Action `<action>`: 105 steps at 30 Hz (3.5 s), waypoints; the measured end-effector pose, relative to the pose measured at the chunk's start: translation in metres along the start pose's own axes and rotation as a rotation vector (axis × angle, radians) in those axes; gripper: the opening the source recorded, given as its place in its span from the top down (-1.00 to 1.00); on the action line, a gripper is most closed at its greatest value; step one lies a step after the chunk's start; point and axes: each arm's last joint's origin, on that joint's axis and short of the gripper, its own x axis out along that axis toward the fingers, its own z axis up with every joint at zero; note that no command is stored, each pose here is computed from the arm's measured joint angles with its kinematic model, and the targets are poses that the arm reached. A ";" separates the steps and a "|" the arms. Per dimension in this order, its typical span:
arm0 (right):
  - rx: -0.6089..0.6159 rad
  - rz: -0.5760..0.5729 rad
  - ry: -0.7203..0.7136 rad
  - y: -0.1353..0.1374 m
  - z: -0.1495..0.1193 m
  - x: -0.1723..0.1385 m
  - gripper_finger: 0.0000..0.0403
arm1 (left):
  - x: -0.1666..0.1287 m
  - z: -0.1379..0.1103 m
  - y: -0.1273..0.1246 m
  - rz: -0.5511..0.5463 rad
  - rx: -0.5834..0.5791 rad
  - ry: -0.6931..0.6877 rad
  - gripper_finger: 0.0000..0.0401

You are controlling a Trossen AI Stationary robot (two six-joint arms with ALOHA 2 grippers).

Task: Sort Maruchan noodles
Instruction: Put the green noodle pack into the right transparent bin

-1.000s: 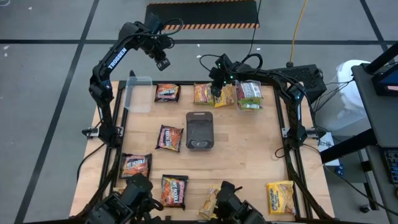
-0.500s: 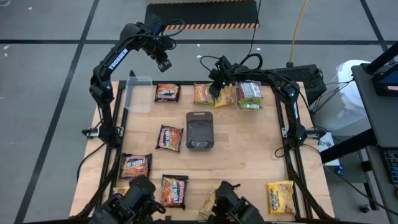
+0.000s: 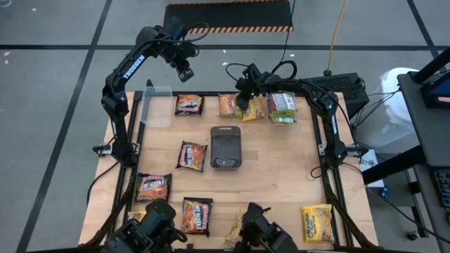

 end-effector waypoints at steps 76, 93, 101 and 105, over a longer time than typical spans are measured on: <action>-0.161 -0.135 0.028 0.033 0.032 -0.105 0.79 | 0.000 0.000 0.000 -0.002 -0.006 0.004 0.97; -0.392 -0.134 0.059 0.002 0.018 -0.080 0.60 | 0.000 -0.001 0.000 -0.002 -0.001 0.004 0.97; -0.468 -0.131 0.119 -0.019 0.004 -0.075 0.61 | 0.000 -0.001 0.000 -0.002 0.003 0.004 0.97; -0.548 -0.113 0.143 -0.016 0.002 -0.067 0.61 | 0.000 -0.001 0.000 -0.002 0.004 0.004 0.97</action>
